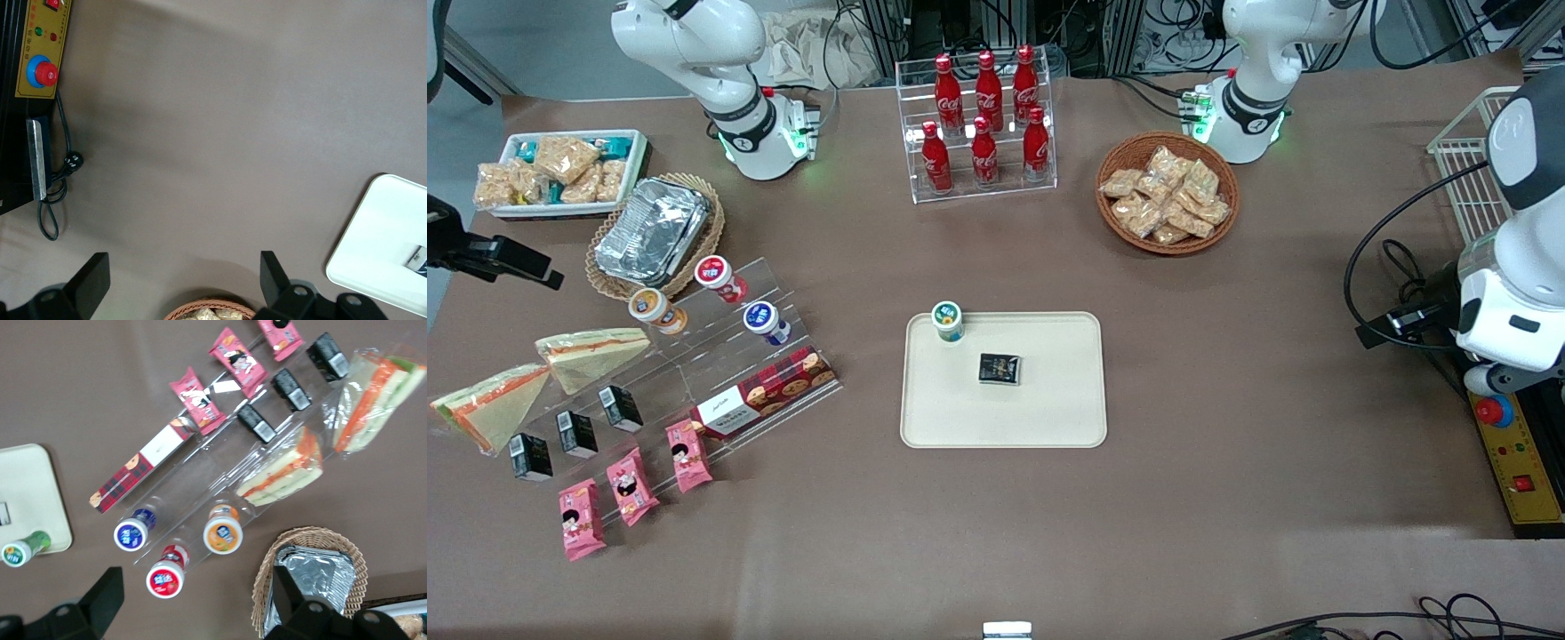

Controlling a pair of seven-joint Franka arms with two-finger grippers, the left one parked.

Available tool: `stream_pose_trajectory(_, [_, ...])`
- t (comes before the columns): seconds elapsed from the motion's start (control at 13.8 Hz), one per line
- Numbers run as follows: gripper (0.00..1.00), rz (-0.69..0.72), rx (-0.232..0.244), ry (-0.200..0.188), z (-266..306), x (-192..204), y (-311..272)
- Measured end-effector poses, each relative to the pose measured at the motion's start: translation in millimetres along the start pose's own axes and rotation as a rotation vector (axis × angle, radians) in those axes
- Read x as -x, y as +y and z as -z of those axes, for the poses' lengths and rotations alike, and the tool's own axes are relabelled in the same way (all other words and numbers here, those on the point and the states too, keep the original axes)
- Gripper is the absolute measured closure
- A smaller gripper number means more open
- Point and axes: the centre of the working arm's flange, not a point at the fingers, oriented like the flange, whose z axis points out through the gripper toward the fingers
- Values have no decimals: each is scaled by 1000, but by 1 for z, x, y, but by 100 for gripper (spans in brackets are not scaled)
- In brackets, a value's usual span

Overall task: Place sandwich on tray
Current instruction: 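Move the right gripper toward the wrapped sandwiches in the acrylic rack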

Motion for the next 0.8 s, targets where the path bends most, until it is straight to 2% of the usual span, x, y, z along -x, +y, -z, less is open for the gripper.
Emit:
stream_pose_trajectory(0.36, [1,-48,5,6,-5,-8,30])
stream_pose_trajectory(0.58, [1,-65,47,25,-18,-23,49])
stream_pose_trajectory(0.8, [1,-114,57,-2,-49,-43,85])
